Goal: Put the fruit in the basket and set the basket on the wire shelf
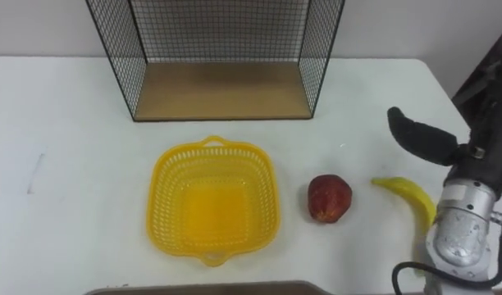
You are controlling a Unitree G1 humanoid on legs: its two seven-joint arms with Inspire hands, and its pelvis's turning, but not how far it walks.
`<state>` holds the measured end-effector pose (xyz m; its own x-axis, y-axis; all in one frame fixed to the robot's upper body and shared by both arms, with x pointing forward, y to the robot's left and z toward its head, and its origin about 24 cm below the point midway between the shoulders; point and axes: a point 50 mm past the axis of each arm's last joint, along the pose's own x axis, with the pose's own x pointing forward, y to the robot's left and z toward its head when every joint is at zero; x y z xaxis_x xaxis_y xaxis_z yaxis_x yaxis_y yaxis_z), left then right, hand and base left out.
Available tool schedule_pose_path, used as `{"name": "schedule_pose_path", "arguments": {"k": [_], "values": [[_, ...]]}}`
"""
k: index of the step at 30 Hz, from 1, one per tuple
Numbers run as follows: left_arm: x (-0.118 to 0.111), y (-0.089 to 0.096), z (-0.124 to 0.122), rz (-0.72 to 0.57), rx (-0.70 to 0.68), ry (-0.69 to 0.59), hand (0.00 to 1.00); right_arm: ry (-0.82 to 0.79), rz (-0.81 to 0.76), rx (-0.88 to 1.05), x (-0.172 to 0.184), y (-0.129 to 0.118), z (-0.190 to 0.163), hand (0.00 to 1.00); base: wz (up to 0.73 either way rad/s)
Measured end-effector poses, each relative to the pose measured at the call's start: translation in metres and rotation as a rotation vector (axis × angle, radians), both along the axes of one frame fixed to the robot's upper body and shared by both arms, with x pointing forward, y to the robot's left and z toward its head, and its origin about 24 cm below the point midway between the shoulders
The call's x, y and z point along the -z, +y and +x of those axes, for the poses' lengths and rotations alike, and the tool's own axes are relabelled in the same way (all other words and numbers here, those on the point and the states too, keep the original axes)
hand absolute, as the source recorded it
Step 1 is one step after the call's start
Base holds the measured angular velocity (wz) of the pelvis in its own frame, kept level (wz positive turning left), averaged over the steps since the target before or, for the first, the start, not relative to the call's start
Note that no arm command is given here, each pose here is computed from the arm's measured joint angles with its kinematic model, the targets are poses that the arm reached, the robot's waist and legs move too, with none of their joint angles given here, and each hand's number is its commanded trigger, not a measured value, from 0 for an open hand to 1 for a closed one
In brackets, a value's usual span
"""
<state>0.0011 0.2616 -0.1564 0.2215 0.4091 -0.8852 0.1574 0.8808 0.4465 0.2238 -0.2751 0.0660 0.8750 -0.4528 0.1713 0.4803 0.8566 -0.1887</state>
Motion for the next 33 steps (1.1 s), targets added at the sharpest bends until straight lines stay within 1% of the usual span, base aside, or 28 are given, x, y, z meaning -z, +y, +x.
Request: {"name": "schedule_pose_path", "arguments": {"k": [4, 7, 18, 25, 30, 33], "values": [[0.001, -0.004, 0.0, -0.018, 0.032, 0.012, 0.0, 0.029, -0.002, -0.09, 0.004, 0.012, 0.003, 0.0, 0.08], [0.002, -0.008, 0.0, -0.043, 0.055, 0.02, 0.0, 0.071, -0.074, -0.155, 0.009, 0.021, 0.005, 0.0, 0.06], [0.003, -0.011, 0.002, -0.086, 0.076, 0.03, 0.0, 0.166, -0.204, -0.206, 0.019, 0.025, 0.005, 0.0, 0.02], [0.003, -0.011, 0.006, -0.083, 0.095, 0.031, 0.0, 0.224, -0.212, -0.306, 0.031, 0.045, 0.006, 0.0, 0.0], [0.003, -0.009, 0.003, -0.073, 0.093, 0.037, 0.0, 0.247, -0.214, -0.355, 0.035, 0.052, 0.006, 0.0, 0.0], [0.003, -0.01, 0.004, -0.07, 0.106, 0.039, 0.0, 0.261, -0.222, -0.366, 0.038, 0.053, 0.004, 0.0, 0.0]]}}
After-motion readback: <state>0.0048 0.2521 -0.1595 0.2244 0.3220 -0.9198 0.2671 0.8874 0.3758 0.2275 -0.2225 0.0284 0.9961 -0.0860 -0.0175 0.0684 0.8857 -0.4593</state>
